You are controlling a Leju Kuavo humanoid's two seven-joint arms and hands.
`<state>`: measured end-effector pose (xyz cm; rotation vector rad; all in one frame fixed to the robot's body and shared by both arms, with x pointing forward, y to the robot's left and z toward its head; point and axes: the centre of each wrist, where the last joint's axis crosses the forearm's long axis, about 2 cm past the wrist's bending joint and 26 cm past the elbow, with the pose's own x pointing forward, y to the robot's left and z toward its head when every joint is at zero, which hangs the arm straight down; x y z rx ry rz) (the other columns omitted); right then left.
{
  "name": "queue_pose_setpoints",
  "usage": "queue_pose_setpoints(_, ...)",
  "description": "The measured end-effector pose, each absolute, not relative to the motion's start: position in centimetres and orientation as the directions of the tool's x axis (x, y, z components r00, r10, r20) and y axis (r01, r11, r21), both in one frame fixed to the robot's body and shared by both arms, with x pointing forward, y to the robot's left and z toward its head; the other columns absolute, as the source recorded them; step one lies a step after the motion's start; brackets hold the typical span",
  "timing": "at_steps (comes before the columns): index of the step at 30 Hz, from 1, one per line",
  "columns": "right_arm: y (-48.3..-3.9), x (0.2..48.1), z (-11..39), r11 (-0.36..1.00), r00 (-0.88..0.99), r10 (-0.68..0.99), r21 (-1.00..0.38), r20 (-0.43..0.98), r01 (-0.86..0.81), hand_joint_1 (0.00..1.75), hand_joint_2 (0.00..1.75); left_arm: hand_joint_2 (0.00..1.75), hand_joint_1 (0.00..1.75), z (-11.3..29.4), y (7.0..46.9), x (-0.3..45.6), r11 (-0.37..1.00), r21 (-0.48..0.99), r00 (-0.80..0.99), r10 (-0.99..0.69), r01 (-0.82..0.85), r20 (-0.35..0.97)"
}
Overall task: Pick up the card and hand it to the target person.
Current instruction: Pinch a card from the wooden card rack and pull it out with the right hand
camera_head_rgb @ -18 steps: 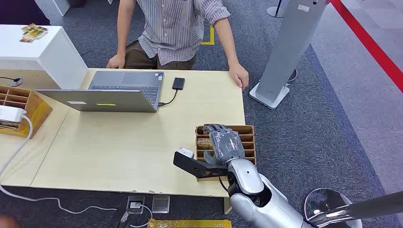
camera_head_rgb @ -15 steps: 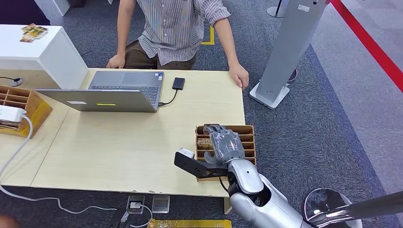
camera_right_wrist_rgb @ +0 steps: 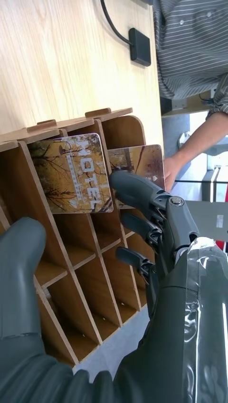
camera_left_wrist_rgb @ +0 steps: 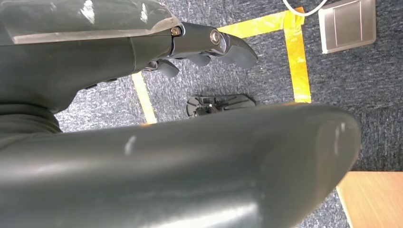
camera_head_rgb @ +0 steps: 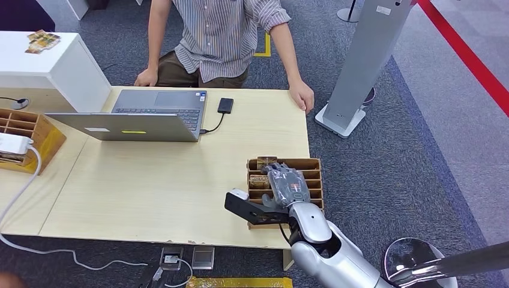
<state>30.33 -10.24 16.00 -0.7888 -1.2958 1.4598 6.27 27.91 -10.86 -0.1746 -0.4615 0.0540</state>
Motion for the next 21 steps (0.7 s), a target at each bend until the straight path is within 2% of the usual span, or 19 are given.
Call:
queue_pose_setpoints(2,-10.23,30.43,16.00,0.062,-0.296,0.946,-0.967,0.136,-0.247,1.04,1.75,0.00,0.00,-10.86,27.91,6.27,0.984,-0.180,0.894,0.091,-0.012,0.438)
queue_pose_setpoints(4,-10.22,30.55,16.05,0.062,-0.295,0.946,-0.968,0.135,-0.243,1.18,1.75,0.00,0.00,-10.86,27.91,6.27,0.984,-0.180,0.894,0.091,-0.012,0.438)
queue_pose_setpoints(16,-10.14,30.80,16.28,0.064,-0.298,0.945,-0.972,0.132,-0.225,1.20,1.75,0.00,0.00,-10.86,27.89,6.28,0.984,-0.180,0.894,0.091,-0.012,0.438)
queue_pose_setpoints(21,-10.14,30.80,16.29,0.065,-0.299,0.945,-0.973,0.132,-0.224,1.27,1.75,0.00,0.00,-10.86,27.89,6.28,0.984,-0.180,0.894,0.091,-0.012,0.438)
